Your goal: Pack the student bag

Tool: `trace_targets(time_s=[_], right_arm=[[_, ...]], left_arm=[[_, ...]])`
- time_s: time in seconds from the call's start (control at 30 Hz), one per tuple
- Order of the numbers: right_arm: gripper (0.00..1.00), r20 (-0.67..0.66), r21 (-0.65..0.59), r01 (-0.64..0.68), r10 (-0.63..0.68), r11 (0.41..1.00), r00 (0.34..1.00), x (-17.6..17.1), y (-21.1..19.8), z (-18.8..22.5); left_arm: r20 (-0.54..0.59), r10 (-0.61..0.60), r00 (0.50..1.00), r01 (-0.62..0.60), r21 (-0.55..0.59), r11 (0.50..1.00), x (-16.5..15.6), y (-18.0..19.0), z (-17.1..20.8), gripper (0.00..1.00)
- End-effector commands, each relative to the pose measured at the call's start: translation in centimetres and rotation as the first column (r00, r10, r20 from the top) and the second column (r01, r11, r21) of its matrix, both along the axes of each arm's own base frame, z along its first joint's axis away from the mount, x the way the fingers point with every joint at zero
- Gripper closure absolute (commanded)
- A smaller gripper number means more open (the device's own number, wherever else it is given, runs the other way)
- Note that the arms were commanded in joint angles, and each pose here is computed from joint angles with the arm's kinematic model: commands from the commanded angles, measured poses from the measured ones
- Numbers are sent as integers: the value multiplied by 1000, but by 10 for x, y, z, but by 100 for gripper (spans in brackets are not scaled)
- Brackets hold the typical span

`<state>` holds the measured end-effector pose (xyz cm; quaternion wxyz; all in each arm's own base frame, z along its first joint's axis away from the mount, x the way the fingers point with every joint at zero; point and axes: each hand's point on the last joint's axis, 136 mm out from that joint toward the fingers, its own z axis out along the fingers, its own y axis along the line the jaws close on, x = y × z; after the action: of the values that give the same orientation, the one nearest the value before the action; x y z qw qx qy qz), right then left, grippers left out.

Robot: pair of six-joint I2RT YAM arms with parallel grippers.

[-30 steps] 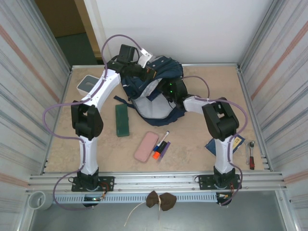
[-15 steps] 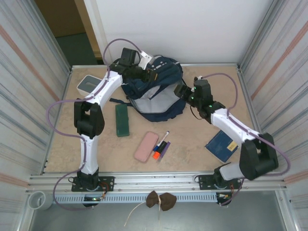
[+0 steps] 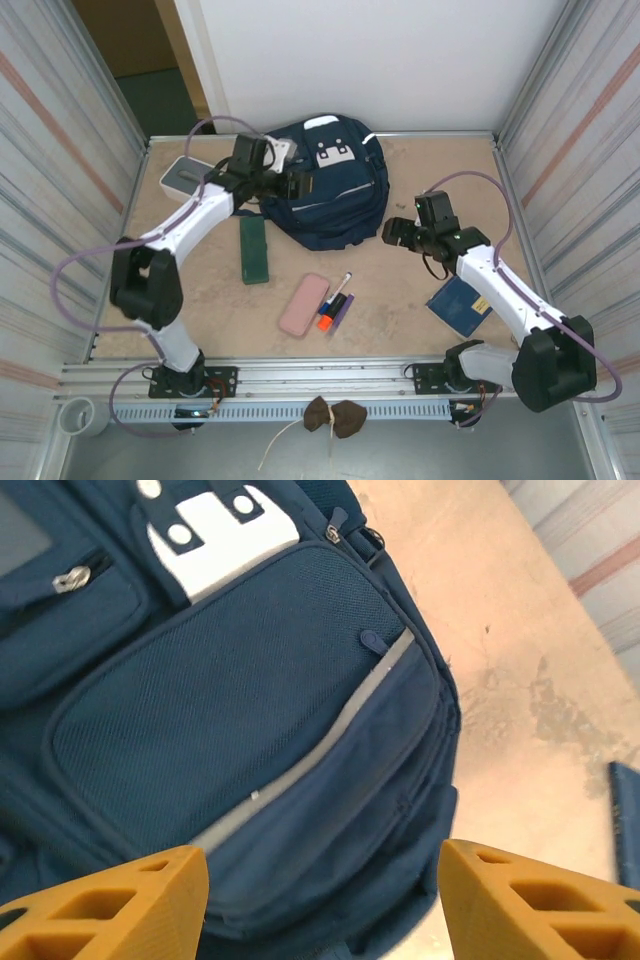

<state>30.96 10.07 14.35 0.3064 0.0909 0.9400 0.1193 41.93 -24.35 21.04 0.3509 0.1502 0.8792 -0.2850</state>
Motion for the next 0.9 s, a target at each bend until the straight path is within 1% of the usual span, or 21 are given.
trace_targets(time_s=[0.0, 0.07, 0.17, 0.27, 0.33, 0.47, 0.63, 0.7, 0.77, 0.87], right_arm=[[6, -90, -118, 122, -133, 986, 987, -27, -50, -18], [4, -109, -98, 250, -260, 963, 959, -34, -80, -24], [4, -127, -47, 411, -414, 910, 902, -46, -112, -38], [5, -177, 22, 506, -494, 862, 851, -55, -126, -62], [7, -240, 70, 527, -498, 847, 833, -57, -124, -80], [14, -304, 126, 499, -446, 857, 842, -58, -102, -100], [18, -286, 218, 468, -403, 856, 869, -50, -49, -109], [20, -248, 273, 439, -378, 856, 892, -39, -23, -103], [22, -195, 332, 379, -331, 864, 923, -23, 4, -89], [23, -114, 353, 227, -199, 908, 973, -6, 45, -57]], left_arm=[[-47, 55, 997, -61, -140, 988, -23, -6, 4, 37], [-55, 28, 998, -36, -159, 987, -43, -13, -3, 37], [-59, -3, 998, -4, -122, 993, -63, -19, -14, 37], [-75, -10, 997, 2, -110, 994, -70, -19, -22, 37], [-76, -20, 997, 12, -109, 994, -72, -20, -24, 37], [-82, -37, 996, 29, -90, 995, -74, -21, -29, 36], [-103, -44, 994, 36, -81, 996, -80, -23, -43, 36], [-116, -44, 992, 35, -81, 996, -83, -24, -49, 36], [-125, -55, 991, 45, -83, 996, -87, -27, -52, 36], [-135, -83, 987, 72, -78, 994, -95, -36, -56, 36]])
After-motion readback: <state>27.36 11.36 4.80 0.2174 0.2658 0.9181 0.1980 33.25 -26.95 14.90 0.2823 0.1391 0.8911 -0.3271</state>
